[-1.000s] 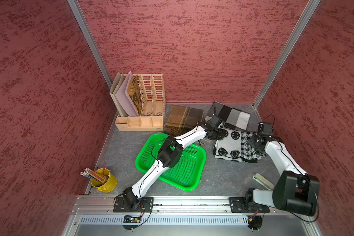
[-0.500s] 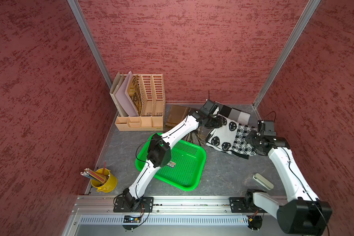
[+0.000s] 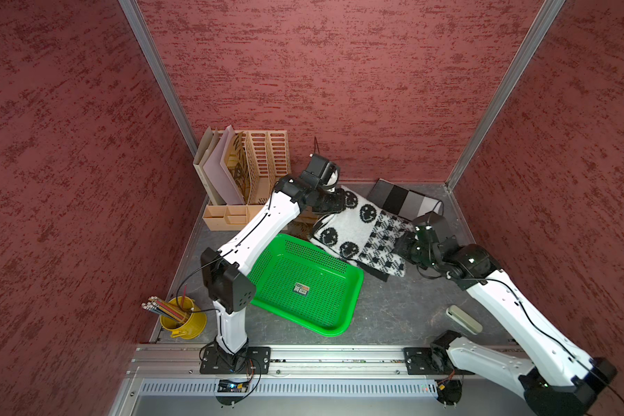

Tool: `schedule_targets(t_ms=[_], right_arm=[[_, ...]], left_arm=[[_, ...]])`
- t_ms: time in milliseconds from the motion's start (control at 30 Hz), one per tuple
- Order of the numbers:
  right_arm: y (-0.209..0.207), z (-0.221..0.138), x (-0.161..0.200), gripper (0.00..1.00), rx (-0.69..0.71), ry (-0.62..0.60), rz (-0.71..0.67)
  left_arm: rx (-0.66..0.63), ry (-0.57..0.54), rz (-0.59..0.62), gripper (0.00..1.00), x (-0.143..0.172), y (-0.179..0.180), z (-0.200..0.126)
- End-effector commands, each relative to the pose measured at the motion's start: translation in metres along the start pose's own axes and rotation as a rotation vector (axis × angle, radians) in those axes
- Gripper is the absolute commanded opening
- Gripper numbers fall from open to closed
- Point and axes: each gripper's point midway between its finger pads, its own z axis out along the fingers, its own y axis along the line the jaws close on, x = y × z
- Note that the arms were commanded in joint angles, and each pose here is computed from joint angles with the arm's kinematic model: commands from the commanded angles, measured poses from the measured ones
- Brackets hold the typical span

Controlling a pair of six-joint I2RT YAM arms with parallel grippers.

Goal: Put the folded scarf in the basket
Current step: Move the basket to the center of the board.

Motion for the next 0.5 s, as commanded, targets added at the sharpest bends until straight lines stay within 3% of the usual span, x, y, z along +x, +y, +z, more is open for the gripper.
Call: schedule_targets(t_ms=[0,200,467], right_arm=[[0.036,0.000,0.020,0.00,-0.043,-0.007,0.003],[0.088,0.022,0.075,0.00,-0.098,0.059,-0.081],[0.119,0.053,0.134,0.00,-0.114,0.155,-0.141]], left_arm=[[-0.075,-0.021,0.009,0.00,0.012,0.030,-0.025],[-0.200,-0.015,-0.058,0.00,0.050,0.093,-0.055],[-0.348,0.003,-0.136,0.00,0.081,0.161,-0.056]])
